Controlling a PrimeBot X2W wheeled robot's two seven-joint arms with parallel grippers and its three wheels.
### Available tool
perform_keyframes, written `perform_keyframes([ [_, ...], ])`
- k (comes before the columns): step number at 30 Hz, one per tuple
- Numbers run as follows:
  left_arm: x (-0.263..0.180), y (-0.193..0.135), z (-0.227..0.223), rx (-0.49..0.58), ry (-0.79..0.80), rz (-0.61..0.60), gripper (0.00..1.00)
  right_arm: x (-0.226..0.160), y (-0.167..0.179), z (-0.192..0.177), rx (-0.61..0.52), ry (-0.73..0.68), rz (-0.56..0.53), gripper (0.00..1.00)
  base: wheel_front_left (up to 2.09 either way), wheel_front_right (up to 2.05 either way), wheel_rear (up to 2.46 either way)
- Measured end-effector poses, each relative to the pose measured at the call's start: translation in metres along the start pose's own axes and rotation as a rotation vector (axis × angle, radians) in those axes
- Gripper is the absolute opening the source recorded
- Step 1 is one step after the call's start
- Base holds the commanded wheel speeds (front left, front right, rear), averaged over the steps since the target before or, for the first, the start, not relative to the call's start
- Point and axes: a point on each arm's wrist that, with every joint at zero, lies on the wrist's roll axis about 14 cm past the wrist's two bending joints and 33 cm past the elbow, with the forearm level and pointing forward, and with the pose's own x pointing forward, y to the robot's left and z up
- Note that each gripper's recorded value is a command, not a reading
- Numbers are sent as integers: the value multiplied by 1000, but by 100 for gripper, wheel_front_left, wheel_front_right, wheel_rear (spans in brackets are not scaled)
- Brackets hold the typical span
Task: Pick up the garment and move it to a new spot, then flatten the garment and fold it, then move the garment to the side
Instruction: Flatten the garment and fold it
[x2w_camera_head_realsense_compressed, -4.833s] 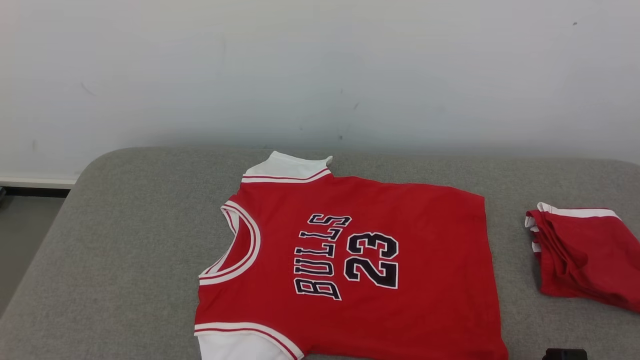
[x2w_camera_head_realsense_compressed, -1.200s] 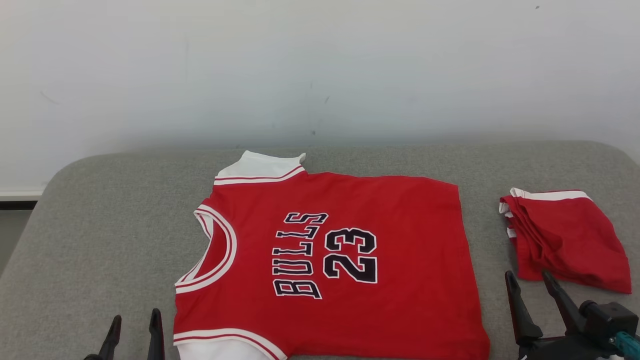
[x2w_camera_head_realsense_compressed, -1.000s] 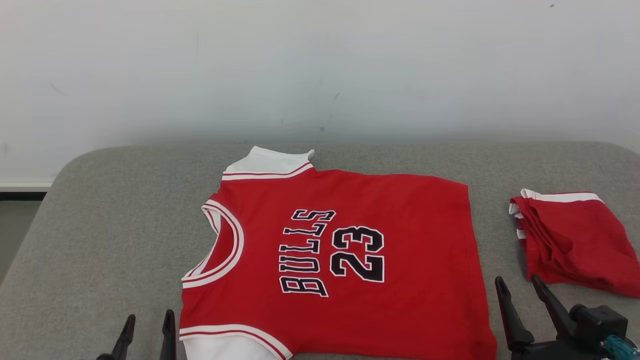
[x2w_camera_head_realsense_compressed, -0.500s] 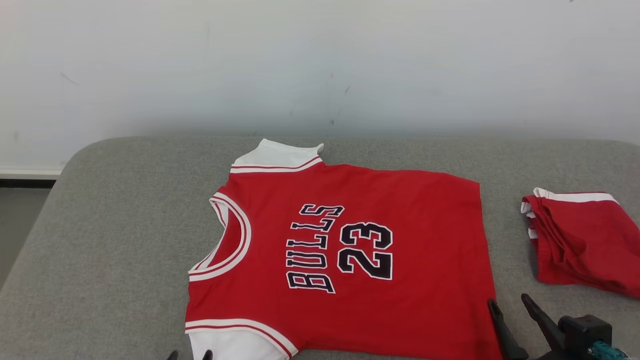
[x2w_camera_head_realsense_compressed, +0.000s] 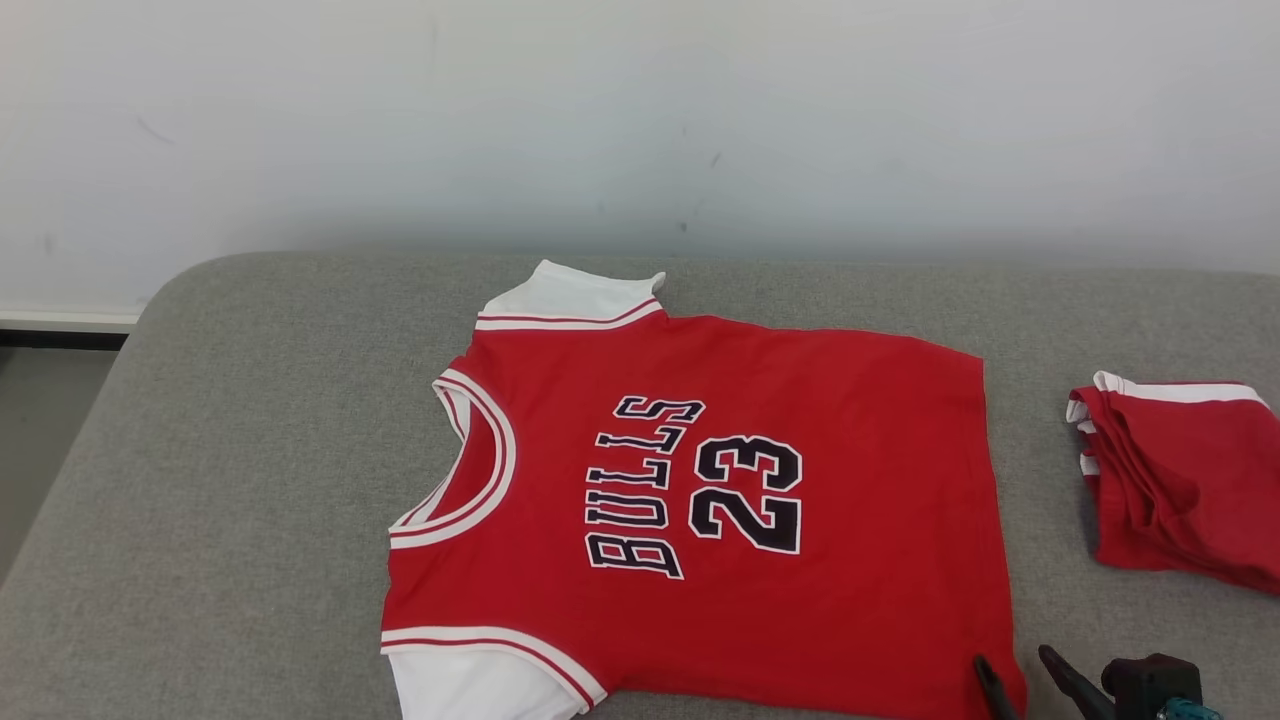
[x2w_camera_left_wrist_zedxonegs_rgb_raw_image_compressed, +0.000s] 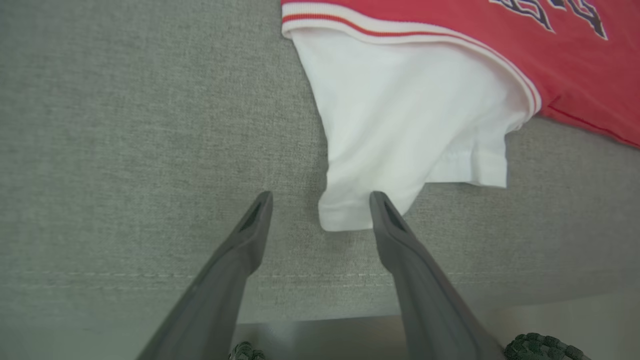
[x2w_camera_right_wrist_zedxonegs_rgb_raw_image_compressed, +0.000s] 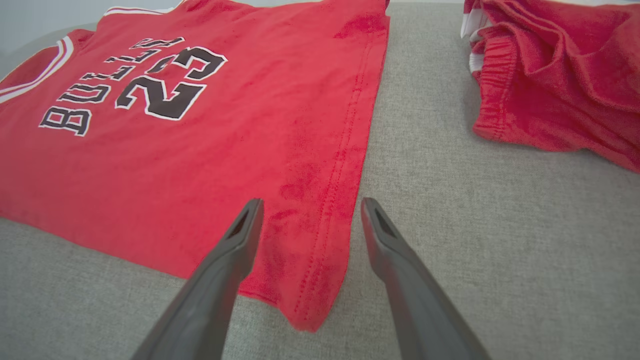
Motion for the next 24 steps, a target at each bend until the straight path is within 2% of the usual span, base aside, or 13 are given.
perform_keyframes([
  [10, 0, -4, -16, -82, 95, -20, 100, -6, 2, -41, 43, 193, -4, 100, 0, 0, 0],
  [11, 0, -5, -18, -85, 105, -22, 92, -6, 3, -43, 47, 205, -3, 100, 0, 0, 0],
  [13, 1, -4, -21, -91, 120, -23, 55, -6, 4, -45, 52, 223, -1, 100, 0, 0, 0],
  [14, 1, -4, -21, -91, 120, -23, 44, -6, 4, -45, 52, 223, -1, 100, 0, 0, 0],
  [15, 2, -7, -22, -125, 127, -39, 35, -5, 4, -47, 60, 237, 1, 100, 0, 0, 0],
  [16, 3, -9, -22, -133, 128, -46, 30, -5, 5, -47, 60, 242, 2, 100, 0, 0, 0],
  [17, 3, -9, -22, -133, 128, -46, 25, -5, 5, -47, 60, 242, 2, 92, 0, 0, 0],
  [18, 4, -9, -22, -133, 131, -45, 15, -5, 5, -48, 61, 249, 2, 71, 0, 0, 0],
  [19, 5, -8, -21, -132, 130, -44, 1, -5, 5, -48, 62, 250, 2, 38, 0, 0, 0],
  [20, 7, -8, -18, -138, 122, -47, 0, -4, 5, -49, 62, 251, 2, 15, 0, 0, 0],
  [21, 8, -9, -16, -140, 119, -51, 0, -4, 5, -49, 62, 257, 3, 0, 0, 0, 0],
  [24, 10, -11, -14, -140, 117, -56, 0, -1, 8, -48, 65, 261, 12, 0, 0, 0, 0],
])
